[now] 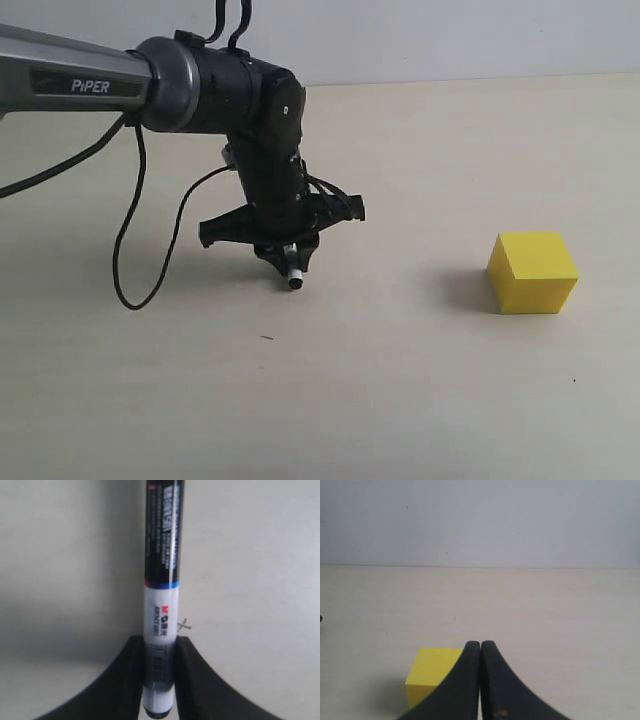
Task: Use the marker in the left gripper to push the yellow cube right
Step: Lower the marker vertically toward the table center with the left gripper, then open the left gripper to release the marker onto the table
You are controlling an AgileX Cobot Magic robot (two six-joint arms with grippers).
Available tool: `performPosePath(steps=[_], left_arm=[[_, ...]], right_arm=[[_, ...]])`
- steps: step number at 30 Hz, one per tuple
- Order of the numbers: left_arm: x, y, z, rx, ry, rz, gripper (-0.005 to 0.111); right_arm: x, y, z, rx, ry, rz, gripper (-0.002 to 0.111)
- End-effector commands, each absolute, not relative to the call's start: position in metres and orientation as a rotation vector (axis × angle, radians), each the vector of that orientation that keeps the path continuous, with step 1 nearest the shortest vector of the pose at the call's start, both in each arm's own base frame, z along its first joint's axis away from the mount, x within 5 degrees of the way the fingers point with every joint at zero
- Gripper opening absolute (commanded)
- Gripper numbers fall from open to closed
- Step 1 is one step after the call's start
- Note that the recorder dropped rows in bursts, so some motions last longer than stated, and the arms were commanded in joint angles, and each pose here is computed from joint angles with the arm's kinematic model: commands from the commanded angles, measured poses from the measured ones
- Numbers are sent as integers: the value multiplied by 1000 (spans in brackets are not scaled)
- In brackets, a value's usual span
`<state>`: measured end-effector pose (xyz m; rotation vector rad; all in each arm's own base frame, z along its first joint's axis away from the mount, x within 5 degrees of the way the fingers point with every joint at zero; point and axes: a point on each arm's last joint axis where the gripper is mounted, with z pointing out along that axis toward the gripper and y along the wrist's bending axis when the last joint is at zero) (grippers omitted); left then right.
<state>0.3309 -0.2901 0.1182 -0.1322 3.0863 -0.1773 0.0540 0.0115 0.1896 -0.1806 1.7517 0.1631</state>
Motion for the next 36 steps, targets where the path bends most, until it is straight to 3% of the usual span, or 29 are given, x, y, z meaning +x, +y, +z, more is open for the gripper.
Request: performPosePath(steps=[1, 10, 17, 22, 33, 36], left_arm=[[327, -288, 119, -99, 3118, -144, 0], [324, -288, 119, -72, 3152, -131, 5], [323, -288, 119, -34, 3161, -139, 43], [323, -288, 119, 11, 3159, -139, 57], [324, -289, 150, 351, 3050, -215, 59], [320, -291, 165, 521, 2990, -244, 52]], right_arm=[[54, 11, 189, -175, 1746, 156, 0], [54, 11, 189, -175, 1746, 156, 0], [54, 11, 189, -177, 1746, 155, 0], [54, 11, 189, -177, 1746, 155, 0], [54, 11, 189, -176, 1746, 155, 0], [54, 11, 189, -176, 1746, 155, 0]])
